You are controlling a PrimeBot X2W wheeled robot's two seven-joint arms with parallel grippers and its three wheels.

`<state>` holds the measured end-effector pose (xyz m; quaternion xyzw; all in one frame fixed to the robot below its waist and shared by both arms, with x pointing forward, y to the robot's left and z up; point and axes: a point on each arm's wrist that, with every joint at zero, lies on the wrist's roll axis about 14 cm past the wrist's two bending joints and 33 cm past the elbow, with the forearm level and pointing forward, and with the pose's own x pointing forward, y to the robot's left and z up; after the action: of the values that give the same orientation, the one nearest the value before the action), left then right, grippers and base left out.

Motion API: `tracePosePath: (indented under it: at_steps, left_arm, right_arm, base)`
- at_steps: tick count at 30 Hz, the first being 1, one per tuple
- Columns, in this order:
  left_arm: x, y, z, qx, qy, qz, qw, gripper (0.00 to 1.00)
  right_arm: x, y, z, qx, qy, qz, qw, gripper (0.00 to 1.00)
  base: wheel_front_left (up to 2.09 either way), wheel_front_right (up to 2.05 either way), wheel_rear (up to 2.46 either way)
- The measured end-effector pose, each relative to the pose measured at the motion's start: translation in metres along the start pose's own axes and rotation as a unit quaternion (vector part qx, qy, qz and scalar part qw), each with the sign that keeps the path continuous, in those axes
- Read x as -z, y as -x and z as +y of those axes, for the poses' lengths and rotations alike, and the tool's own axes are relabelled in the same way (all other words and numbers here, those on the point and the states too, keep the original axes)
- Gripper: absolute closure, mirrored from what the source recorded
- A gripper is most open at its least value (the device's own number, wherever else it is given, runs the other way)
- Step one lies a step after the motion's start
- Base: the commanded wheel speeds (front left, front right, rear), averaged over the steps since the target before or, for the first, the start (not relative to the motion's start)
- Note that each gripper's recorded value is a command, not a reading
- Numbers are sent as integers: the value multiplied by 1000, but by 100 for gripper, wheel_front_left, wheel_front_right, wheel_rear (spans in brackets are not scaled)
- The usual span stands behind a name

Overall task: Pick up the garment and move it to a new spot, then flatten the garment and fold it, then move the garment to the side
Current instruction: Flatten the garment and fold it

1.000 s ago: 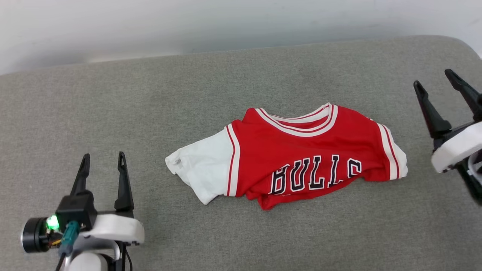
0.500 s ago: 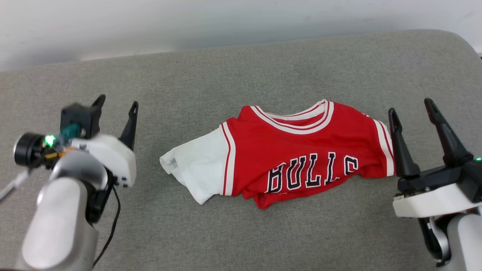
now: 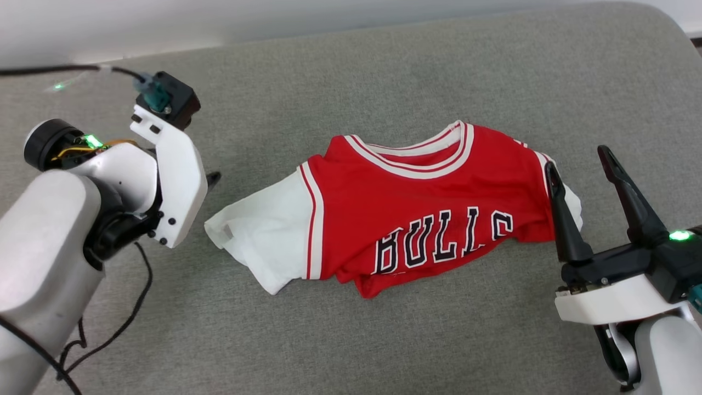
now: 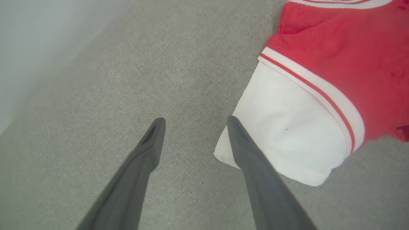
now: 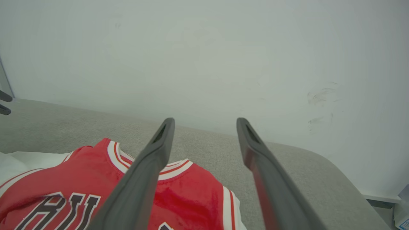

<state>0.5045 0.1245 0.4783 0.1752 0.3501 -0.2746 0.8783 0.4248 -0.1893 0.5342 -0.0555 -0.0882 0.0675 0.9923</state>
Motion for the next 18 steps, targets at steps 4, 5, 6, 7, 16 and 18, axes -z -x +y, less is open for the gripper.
tracePosePath:
  at_steps: [4,5,6,7,16,18]
  left_arm:
    - [21,-13,-8,36,-13,85,996,0]
    - [25,-17,-11,45,-16,101,994,0]
    - [30,-21,-13,51,-20,118,991,0]
    - [35,-24,-14,58,-24,135,989,0]
    - [88,-50,-29,101,-54,261,959,0]
    - [91,-51,-30,104,-67,269,955,0]
  right_arm:
    - [7,-5,-2,1,2,7,1000,0]
    - [9,-6,-2,0,3,9,1000,0]
    - [11,-8,-2,0,4,11,1000,0]
    - [14,-8,-2,-1,5,15,1000,0]
    - [30,-14,-4,1,7,32,999,0]
    - [29,-16,-6,3,9,32,999,0]
  base:
    - [0,0,0]
    - [0,0,0]
    - [0,0,0]
    - [0,0,0]
    - [0,0,0]
    - [0,0,0]
